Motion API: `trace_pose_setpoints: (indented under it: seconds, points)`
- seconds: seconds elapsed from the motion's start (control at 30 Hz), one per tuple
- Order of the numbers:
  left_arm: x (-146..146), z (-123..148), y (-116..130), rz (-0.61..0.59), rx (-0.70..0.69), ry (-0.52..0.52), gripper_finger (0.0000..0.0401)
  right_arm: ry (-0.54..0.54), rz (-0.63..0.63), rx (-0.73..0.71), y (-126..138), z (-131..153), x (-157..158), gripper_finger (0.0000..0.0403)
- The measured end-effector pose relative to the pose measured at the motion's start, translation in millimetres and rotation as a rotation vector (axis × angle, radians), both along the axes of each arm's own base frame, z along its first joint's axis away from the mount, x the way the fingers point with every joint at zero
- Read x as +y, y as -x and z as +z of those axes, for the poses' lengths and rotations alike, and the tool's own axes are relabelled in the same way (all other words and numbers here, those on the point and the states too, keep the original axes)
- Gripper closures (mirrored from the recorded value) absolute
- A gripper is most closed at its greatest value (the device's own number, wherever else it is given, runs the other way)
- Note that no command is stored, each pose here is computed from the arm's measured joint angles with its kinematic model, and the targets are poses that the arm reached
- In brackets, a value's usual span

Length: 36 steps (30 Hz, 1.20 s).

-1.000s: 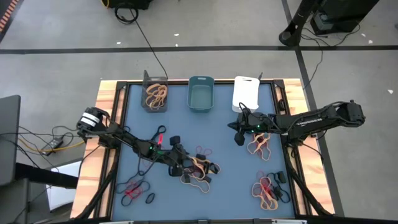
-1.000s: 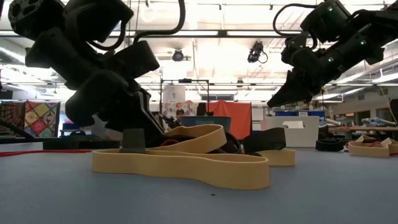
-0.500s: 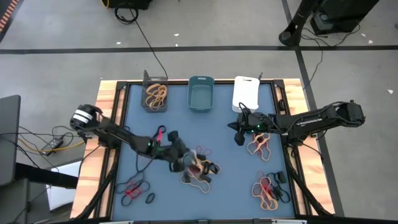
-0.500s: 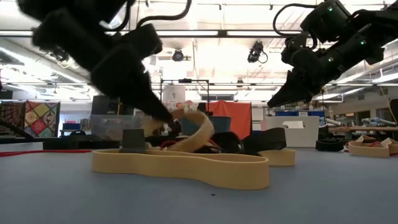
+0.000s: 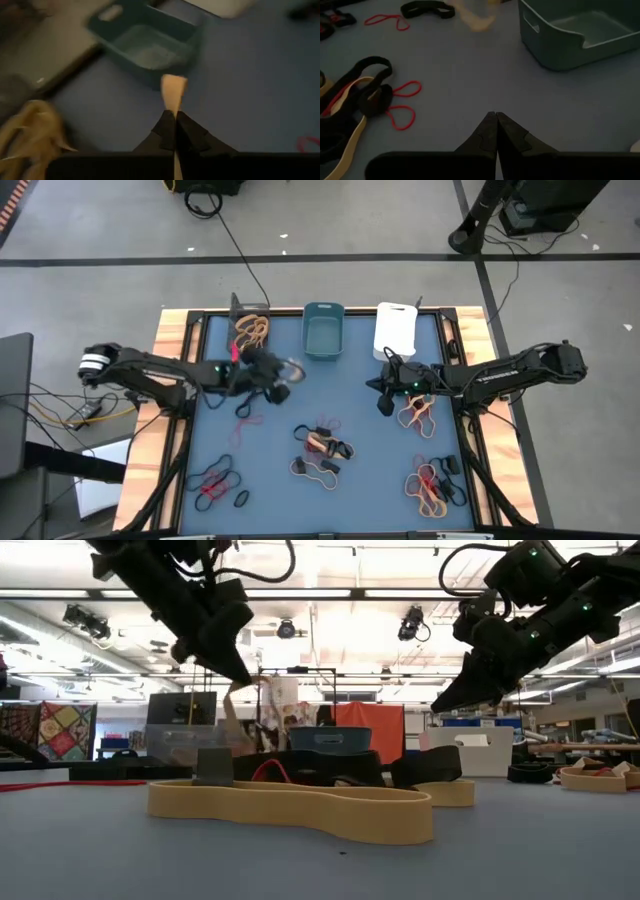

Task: Sort rubber bands into baskets
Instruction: Put the yellow rubber band into the black bin

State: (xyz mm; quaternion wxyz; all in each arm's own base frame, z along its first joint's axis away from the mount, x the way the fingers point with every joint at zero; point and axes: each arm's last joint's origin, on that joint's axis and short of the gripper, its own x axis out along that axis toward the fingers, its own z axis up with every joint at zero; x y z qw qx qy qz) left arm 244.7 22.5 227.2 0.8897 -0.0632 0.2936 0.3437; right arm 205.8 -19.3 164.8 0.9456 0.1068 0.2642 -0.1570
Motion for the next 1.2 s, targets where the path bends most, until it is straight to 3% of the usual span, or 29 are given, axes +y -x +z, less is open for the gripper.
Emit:
trace_pose_setpoints:
  seconds: [0.3, 0.53, 0.77, 1.03, 1.2]
  points:
    - [55.8, 15.8, 23.7, 0.214, -0.015, -0.052, 0.0396, 0.006, 0.003, 0.002, 0.0, 0.0, 0.0, 0.0389]
    - [91.7, 15.4, 40.0, 0.404, -0.036, -0.031, 0.0396, 0.052, -0.022, 0.012, 0.4, 0.0, -1.3, 0.0386]
    - [113.0, 14.3, 54.3, 0.529, -0.045, -0.013, 0.0395, 0.068, -0.044, 0.042, 2.1, -2.1, -2.2, 0.0374]
    - [128.5, 9.5, 71.5, 0.668, -0.033, 0.036, 0.0395, 0.151, -0.184, 0.048, 3.7, -1.2, -6.8, 0.0369]
    - [134.7, 10.2, 76.2, 0.698, -0.039, 0.030, 0.0394, 0.207, -0.155, 0.005, 0.3, 4.2, -7.0, 0.0371]
